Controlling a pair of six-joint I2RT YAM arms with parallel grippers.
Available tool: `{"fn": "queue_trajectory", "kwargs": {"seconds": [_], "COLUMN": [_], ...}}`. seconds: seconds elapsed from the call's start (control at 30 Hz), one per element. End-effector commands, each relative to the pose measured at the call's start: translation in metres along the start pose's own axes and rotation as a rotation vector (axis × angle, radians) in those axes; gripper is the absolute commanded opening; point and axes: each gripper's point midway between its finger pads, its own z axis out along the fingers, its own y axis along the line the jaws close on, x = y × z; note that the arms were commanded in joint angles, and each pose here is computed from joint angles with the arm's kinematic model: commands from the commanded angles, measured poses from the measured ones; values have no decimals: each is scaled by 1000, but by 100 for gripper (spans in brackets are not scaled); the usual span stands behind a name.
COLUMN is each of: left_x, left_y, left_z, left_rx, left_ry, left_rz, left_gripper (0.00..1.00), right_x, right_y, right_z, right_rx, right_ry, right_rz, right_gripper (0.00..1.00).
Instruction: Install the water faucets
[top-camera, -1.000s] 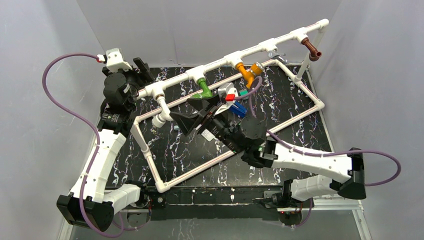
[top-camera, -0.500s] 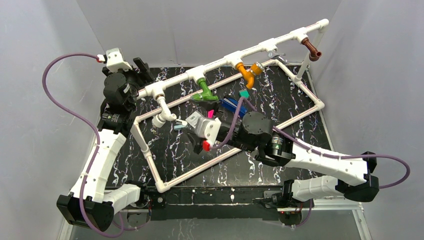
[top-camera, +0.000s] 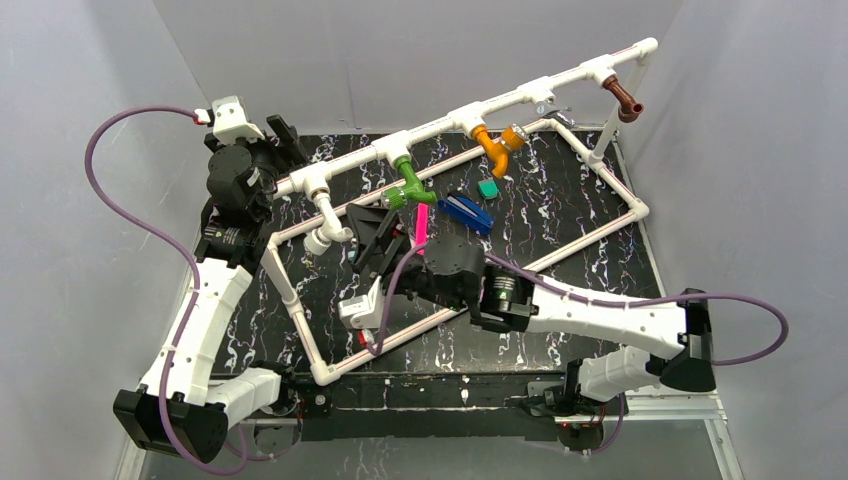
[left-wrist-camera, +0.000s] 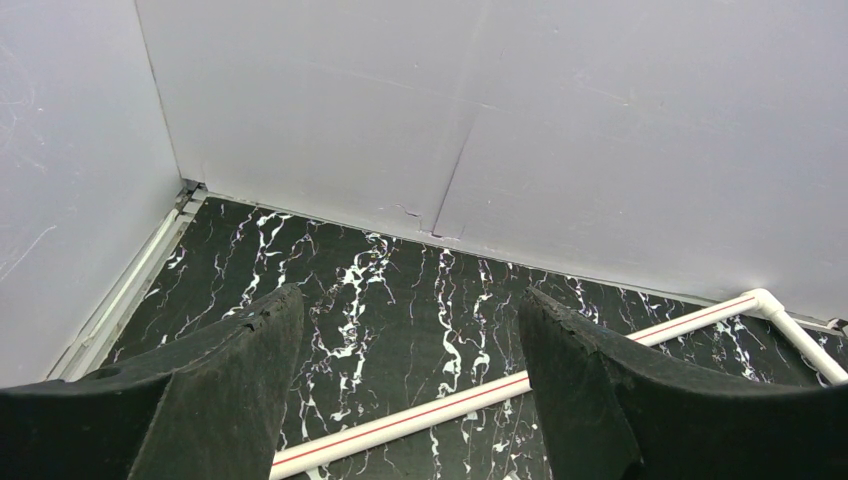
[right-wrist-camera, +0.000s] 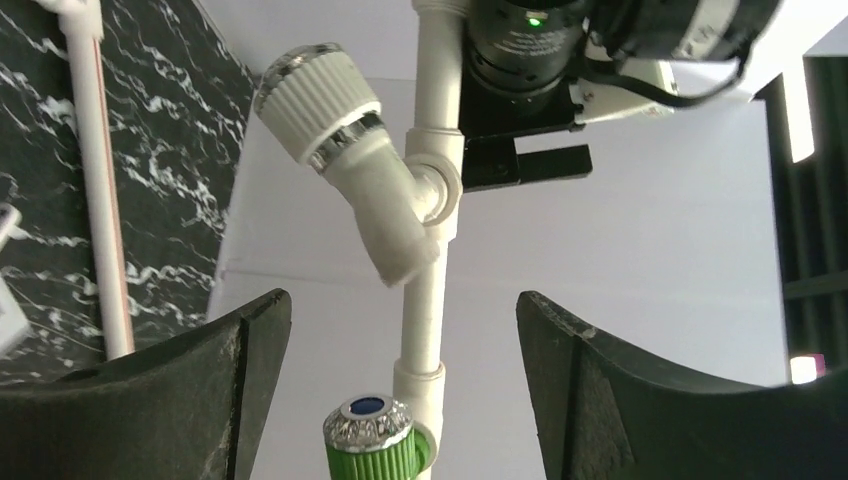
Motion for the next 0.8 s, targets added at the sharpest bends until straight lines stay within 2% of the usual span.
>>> {"fn": "queue_trajectory", "kwargs": {"seconds": [0.0, 0.43, 0.77], "left_x": [174, 172, 173], "left_y": [48, 48, 47], "left_z": [-20, -20, -20], "left_rx": [-135, -132, -129], "left_ry": [553, 549, 552], "left_rz": [196, 194, 193], "left_gripper": [76, 76, 76], "right_x": [-2, -9, -10], "right_y": [-38, -28, -15], "right_z": [4, 33, 45], "right_rx": [91, 19, -25], "right_ry": [41, 71, 73], "right_rz": [-197, -357, -369], "right_gripper": [88, 80, 71]}}
